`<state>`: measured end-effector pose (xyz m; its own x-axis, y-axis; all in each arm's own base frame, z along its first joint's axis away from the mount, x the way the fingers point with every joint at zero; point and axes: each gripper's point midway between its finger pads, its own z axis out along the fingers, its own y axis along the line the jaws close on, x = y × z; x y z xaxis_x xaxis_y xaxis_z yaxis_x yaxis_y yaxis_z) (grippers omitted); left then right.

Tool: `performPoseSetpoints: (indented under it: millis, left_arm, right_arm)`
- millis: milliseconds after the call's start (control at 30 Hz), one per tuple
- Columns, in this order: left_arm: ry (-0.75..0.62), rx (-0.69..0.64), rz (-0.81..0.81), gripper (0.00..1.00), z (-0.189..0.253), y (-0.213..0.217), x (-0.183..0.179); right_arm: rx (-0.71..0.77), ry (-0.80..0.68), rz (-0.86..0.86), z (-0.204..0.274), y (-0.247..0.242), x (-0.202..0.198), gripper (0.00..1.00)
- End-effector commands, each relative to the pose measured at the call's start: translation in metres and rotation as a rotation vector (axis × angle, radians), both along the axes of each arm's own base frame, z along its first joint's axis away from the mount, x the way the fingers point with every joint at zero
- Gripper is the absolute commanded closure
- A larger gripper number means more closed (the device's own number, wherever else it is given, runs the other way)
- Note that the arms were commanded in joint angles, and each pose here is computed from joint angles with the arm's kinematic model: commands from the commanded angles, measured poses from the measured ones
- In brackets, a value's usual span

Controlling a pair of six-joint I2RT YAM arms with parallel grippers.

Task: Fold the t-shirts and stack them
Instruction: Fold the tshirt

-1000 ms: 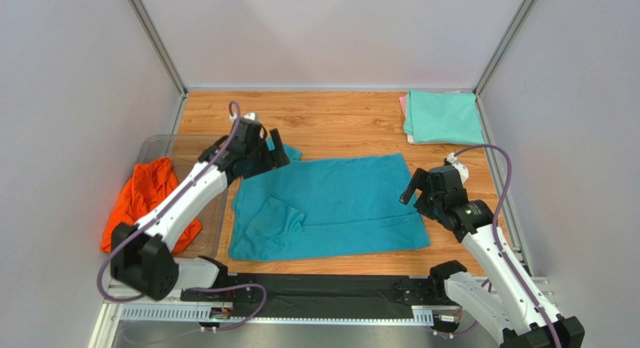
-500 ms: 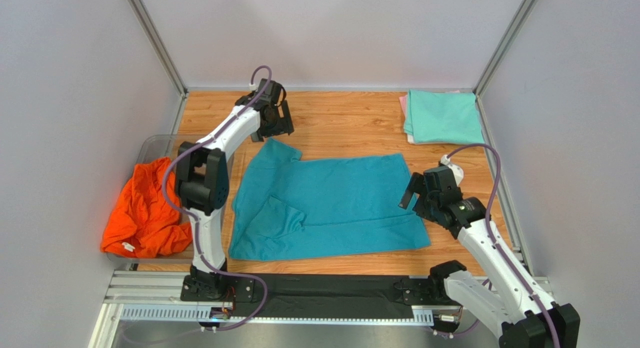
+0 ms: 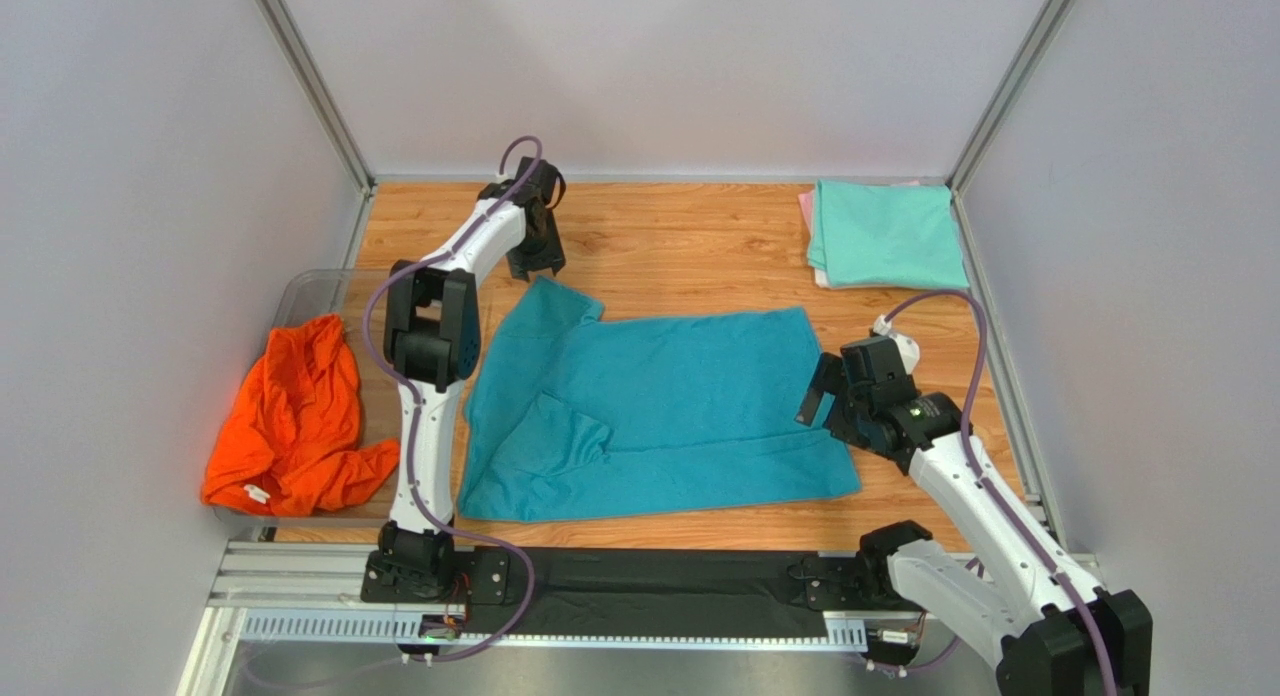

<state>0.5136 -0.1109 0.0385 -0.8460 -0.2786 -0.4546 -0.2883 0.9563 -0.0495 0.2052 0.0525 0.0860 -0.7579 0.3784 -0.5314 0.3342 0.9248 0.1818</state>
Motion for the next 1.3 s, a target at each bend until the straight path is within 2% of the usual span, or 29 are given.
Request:
performPoseSetpoints:
  millis: [0, 133, 433, 700, 1000, 1067, 1167, 1200, 1233, 1267]
  left_arm:
    - [-0.004, 0.008, -0.023, 0.53, 0.003, -0.001, 0.005]
    - [0.044, 0.011, -0.019, 0.60, -0.013, 0.001, -0.007]
    - [0.046, 0.040, -0.005, 0.65, -0.016, 0.007, -0.008]
    - [-0.019, 0.077, -0.010, 0.59, 0.005, 0.013, 0.008]
    - [0.015, 0.062, -0.021, 0.63, -0.015, 0.010, 0.013]
    - [0.031, 0.055, -0.023, 0.67, -0.022, 0.009, 0.011]
    - [0.050, 0.047, -0.024, 0.83, -0.027, 0.007, 0.005]
    - [0.052, 0.045, -0.025, 0.94, -0.027, 0.007, 0.004]
    - [0.055, 0.041, -0.029, 1.00, -0.027, 0.006, 0.003]
    - [0.055, 0.033, -0.034, 1.00, -0.023, 0.005, 0.000]
  right_arm:
    - [-0.009, -0.027, 0.020, 0.002, 0.002, 0.009, 0.00]
    - [-0.017, -0.008, 0.021, -0.003, 0.002, 0.009, 0.00]
    - [-0.046, 0.030, 0.017, -0.015, -0.001, 0.011, 0.00]
    - [-0.058, 0.023, 0.024, -0.012, -0.001, 0.017, 0.00]
    - [-0.056, 0.030, 0.026, -0.013, 0.000, 0.018, 0.00]
    - [-0.056, 0.029, 0.026, -0.013, 0.000, 0.018, 0.00]
    - [-0.057, 0.024, 0.025, -0.011, 0.000, 0.018, 0.00]
    - [-0.062, 0.019, 0.019, -0.010, -0.001, 0.019, 0.00]
    - [-0.062, 0.014, 0.020, -0.009, -0.001, 0.021, 0.00]
    - [-0.067, 0.005, 0.013, -0.004, -0.001, 0.025, 0.00]
